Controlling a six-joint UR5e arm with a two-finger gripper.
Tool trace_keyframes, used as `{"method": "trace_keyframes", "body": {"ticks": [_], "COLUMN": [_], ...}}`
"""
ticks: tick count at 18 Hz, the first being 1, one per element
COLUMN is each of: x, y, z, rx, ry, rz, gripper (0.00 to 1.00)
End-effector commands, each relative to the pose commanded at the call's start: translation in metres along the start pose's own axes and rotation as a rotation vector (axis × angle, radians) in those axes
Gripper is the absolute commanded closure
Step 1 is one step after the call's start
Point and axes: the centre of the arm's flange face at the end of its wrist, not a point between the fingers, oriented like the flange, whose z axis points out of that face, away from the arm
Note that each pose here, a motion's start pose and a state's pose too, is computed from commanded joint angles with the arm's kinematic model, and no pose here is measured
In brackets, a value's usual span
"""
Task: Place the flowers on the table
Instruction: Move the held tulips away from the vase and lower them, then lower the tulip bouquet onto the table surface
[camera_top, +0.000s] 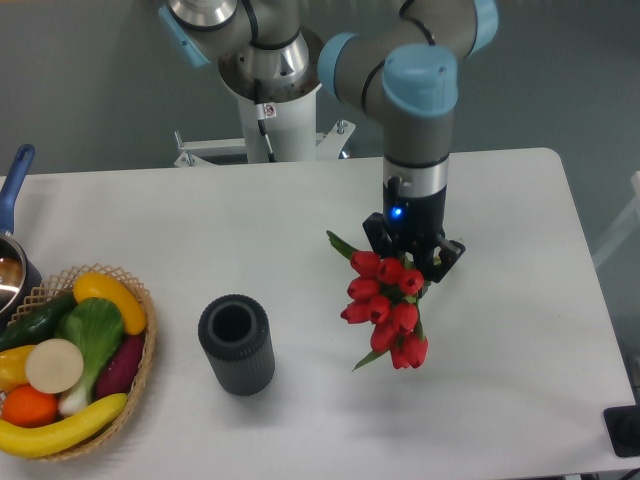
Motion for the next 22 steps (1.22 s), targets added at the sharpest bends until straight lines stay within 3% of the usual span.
{"method": "trace_keyframes", "body": {"ticks": [10, 15, 16, 17, 18, 19, 20, 22], "x": [0.007, 0.017, 0.018, 0.016, 0.013, 0.01, 0.01, 0.009], "y": [-0.011, -0.023, -0.025, -0.025, -0.027, -0.028, -0.029, -0.03], "z": [0.088, 0.107, 0.108, 0.108, 0.105, 0.103, 0.1, 0.095], "rx": [-0.075, -0.1, -0.106, -0.108, -0.103, -0.101, -0.093, -0.087], "ry": [0.114, 0.134, 0.132, 0.126, 0.118, 0.112, 0.107, 0.101], "rz": [0.026, 0.053, 0.058, 0.063, 0.063, 0.061, 0.062, 0.057], "gripper": [0.59, 0.58, 0.53, 0.31, 0.16, 0.13, 0.01, 0.0]}}
